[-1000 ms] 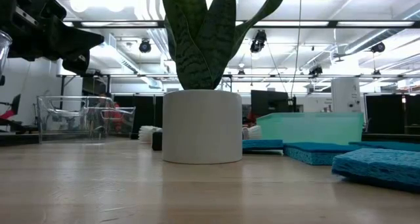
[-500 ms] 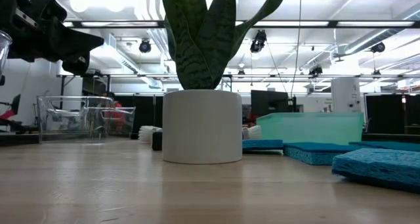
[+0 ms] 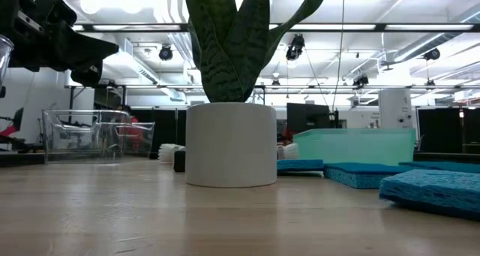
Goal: Pick & Place Kitchen Sink Supplies
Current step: Put the soap dispenser into the green bin
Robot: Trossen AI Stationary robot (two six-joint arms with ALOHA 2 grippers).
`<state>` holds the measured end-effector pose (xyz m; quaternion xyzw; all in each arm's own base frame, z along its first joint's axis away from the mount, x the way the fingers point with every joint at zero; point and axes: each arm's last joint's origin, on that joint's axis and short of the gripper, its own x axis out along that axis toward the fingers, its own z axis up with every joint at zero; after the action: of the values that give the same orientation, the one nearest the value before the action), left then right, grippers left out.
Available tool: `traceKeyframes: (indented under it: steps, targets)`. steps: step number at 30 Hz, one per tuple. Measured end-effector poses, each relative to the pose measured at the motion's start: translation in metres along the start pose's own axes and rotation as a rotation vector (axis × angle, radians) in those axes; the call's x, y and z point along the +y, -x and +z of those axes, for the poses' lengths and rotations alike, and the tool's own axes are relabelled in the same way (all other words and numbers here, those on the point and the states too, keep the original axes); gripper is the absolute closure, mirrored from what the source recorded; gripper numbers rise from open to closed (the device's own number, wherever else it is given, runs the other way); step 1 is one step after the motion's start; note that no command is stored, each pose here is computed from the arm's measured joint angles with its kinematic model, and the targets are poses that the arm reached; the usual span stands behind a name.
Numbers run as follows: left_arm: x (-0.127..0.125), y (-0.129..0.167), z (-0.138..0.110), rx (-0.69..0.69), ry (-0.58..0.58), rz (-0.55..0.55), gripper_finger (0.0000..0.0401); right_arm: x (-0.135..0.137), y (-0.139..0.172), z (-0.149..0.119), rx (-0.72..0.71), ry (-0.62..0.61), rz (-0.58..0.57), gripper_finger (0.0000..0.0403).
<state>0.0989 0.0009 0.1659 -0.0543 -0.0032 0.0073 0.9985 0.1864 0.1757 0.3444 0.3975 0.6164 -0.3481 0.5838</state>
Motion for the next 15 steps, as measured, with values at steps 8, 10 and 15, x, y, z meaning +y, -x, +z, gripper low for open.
traceKeyframes:
  steps: [8,10,15]
  targets:
    - [0.000,0.000,0.000,0.000,0.000,0.000,0.0401,-0.005,0.007,0.000,0.054,-0.030,0.014,0.0147]
    - [0.000,0.000,0.000,0.001,0.000,0.000,0.0401,-0.007,0.009,0.000,0.069,-0.038,0.017,0.0147]
    - [0.000,0.000,0.000,0.001,0.000,0.000,0.0401,-0.010,0.012,0.000,0.077,-0.062,0.024,0.0147]
